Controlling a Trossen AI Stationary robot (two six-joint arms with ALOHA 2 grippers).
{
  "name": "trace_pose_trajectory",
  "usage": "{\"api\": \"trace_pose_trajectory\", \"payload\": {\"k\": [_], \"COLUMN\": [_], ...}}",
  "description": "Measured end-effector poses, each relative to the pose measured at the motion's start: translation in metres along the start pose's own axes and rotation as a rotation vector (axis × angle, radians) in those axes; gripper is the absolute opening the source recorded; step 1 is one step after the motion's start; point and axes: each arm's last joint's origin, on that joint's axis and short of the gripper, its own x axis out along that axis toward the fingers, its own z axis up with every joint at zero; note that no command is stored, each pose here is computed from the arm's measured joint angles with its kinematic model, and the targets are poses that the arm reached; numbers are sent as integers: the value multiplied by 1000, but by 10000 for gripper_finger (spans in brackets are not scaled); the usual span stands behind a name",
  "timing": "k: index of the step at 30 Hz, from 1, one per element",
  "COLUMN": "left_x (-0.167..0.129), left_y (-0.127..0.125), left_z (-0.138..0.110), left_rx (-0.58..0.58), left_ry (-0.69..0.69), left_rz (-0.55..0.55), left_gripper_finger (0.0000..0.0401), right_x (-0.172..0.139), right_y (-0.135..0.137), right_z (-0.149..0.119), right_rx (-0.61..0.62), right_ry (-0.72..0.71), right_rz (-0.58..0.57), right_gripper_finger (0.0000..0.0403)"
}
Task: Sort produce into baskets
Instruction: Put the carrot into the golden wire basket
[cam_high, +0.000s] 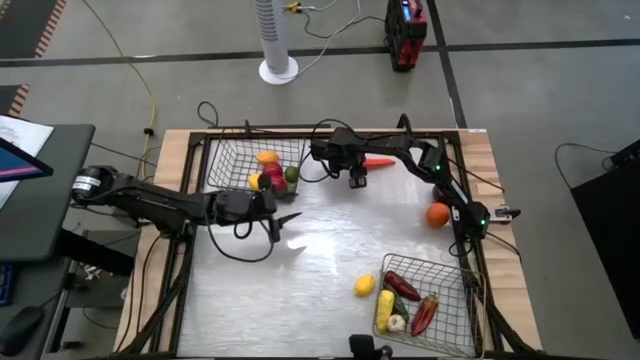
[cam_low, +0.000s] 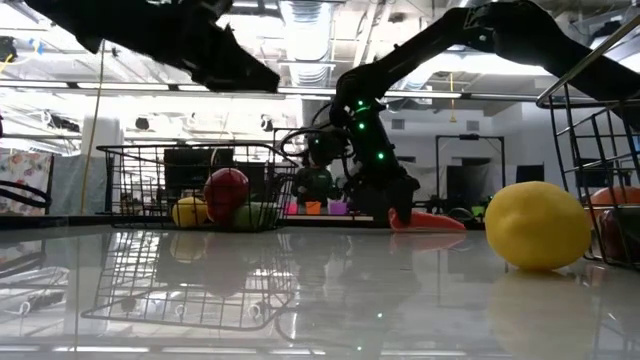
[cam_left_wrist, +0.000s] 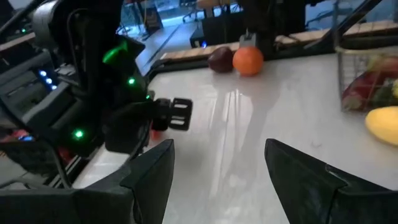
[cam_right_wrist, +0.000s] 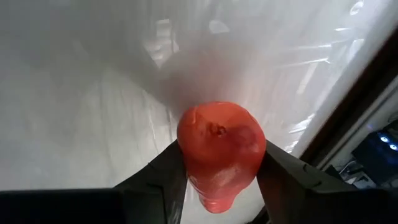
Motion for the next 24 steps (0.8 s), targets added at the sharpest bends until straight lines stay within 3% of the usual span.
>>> {"api": "trace_pose_trajectory", "payload": {"k": [3, 9, 16, 24], "left_x": [-4, -6, -14, -19], "left_y": [-2, -12, -11, -10], "left_z": [3, 0, 2, 1], "left_rx": [-9, -17, -45, -54], "left_ry": [-15, 4, 24, 52], "left_rz": [-31, -216, -149, -117], "left_gripper_finger": [240, 240, 240, 240], "right_x": [-10, -33, -50, -85], "right_y": [-1, -1, -3, 9], "right_z": [0, 0, -9, -22], "right_rx": [17, 31, 74, 103], "right_ry": [-10, -45, -16, -159], "right_rz": [-6, -16, -5, 113], "right_gripper_finger": [192, 187, 190, 193]}}
